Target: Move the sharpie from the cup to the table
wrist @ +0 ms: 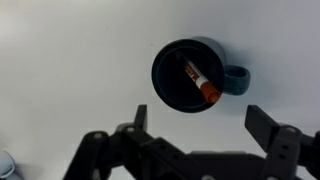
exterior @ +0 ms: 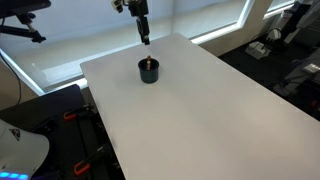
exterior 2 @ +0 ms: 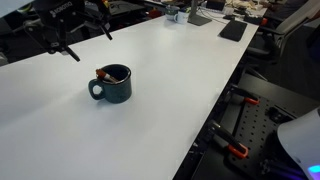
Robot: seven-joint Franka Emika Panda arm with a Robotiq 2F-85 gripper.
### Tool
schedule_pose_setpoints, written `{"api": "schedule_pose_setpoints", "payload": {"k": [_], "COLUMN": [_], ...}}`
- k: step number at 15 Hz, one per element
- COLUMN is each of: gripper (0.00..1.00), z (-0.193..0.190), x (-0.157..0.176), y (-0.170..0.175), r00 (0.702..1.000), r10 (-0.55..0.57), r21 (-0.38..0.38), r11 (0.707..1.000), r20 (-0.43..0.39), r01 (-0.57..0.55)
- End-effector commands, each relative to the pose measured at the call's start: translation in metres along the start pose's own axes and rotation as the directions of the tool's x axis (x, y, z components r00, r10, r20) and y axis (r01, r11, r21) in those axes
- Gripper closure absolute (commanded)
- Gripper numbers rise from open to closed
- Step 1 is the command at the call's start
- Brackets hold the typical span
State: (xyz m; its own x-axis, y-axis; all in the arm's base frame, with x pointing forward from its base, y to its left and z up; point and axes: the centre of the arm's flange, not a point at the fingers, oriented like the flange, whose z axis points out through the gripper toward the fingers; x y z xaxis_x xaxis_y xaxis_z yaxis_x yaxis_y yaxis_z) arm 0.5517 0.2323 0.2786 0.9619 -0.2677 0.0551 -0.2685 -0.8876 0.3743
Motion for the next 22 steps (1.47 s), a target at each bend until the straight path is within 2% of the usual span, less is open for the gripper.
{"api": "schedule_pose_setpoints", "payload": {"k": [1,6,16,21,22], "gripper": [0.0,0.0,0.0,0.0,0.0], "z": [0.009,0.024,0.031,0.029,0.034], "x": [0.001,0.005,0.003,0.004,-0.001], "y": [-0.005,-0.005,-0.005,-0.018,-0.008], "r00": [1.0,1.0,0.999,0.997,0.998], "r10": [0.01,0.014,-0.008,-0.035,-0.016], "r21": [-0.027,-0.048,-0.037,-0.004,-0.027], "r11": [1.0,0.999,0.999,0.999,0.999], "r20": [0.001,0.015,0.043,0.067,0.057], "r01": [-0.009,-0.013,0.01,0.035,0.017]}}
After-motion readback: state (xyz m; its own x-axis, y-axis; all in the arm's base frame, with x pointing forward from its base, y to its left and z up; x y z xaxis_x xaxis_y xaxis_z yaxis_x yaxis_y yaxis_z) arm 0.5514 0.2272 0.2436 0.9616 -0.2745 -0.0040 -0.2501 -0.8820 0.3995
